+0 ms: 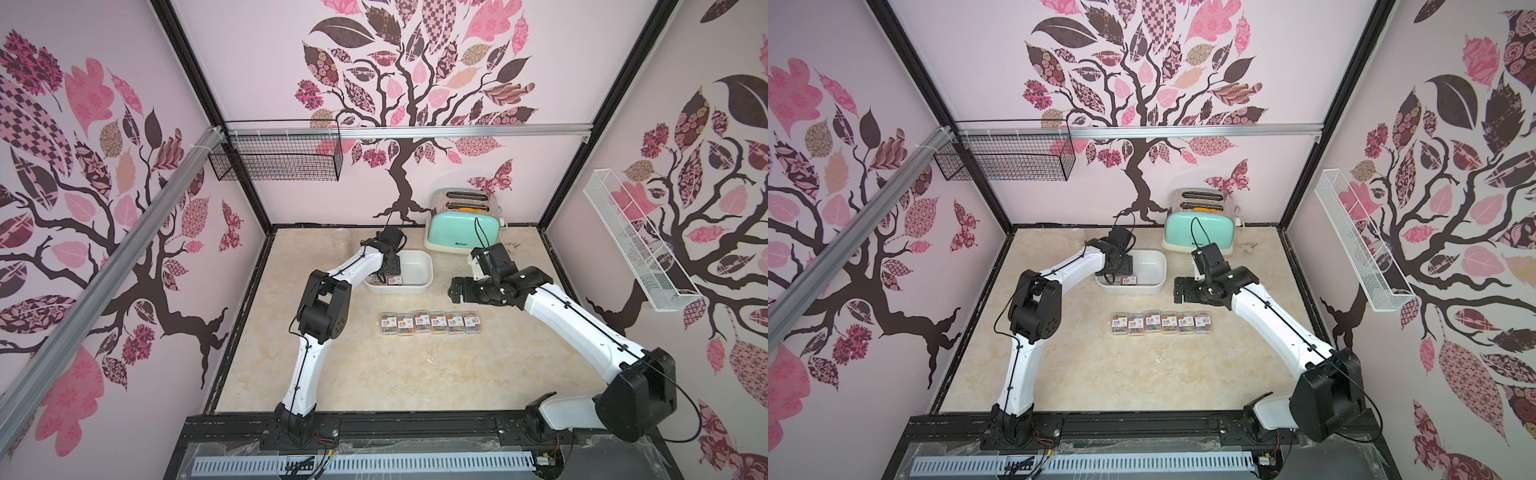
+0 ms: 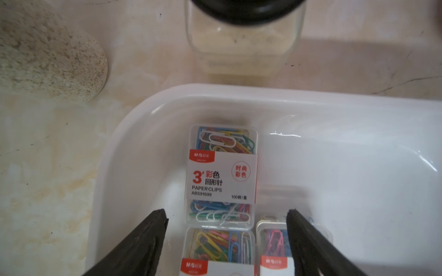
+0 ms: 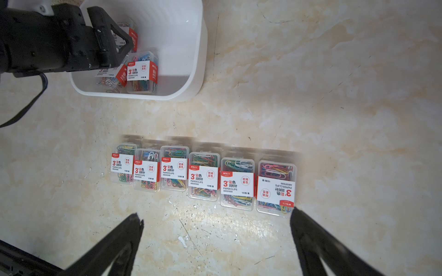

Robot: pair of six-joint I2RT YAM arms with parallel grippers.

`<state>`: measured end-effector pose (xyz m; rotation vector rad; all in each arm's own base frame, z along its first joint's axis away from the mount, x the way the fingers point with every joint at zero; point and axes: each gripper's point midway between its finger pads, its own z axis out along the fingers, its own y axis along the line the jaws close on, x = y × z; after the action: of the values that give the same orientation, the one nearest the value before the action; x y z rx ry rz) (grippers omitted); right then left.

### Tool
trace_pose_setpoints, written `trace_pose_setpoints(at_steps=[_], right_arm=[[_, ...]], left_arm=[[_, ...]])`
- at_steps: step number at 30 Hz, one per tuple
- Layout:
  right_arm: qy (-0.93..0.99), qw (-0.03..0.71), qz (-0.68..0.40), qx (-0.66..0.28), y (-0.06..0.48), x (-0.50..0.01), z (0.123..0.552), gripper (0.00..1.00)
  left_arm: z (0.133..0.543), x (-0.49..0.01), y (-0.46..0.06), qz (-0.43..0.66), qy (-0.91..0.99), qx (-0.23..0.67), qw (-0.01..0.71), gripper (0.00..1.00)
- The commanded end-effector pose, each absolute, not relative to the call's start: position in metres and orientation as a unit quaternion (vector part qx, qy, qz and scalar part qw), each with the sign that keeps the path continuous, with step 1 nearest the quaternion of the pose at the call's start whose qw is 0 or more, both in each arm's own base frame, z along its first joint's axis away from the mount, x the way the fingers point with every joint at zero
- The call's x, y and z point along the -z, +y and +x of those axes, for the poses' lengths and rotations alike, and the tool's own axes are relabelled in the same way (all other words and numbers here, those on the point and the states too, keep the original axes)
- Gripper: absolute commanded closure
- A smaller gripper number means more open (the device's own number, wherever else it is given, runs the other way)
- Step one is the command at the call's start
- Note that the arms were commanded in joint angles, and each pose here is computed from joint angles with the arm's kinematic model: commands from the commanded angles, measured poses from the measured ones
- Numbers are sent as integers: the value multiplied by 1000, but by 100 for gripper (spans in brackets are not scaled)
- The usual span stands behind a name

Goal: Take the paper clips out of the storage box
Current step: Pick up the boxed paper clips from the storage box.

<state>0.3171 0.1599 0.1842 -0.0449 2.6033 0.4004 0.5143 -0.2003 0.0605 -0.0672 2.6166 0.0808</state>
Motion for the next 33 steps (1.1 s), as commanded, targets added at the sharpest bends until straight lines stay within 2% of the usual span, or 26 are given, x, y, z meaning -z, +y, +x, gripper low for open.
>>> trace_pose_setpoints(at_steps=[1, 18, 28, 33], right_arm=[[946, 279, -25, -163, 163, -212, 318, 1], [948, 274, -26, -157, 163, -209, 321, 1], [949, 271, -25, -161, 164, -207, 320, 1], [949, 272, -26, -160, 164, -208, 321, 1]], left_arm=[[530, -64, -198, -39, 960, -31, 276, 15], [534, -30, -194, -52, 963, -35, 261, 20], [537, -23, -192, -53, 963, -41, 260, 34], [534, -16, -193, -55, 965, -39, 252, 34]])
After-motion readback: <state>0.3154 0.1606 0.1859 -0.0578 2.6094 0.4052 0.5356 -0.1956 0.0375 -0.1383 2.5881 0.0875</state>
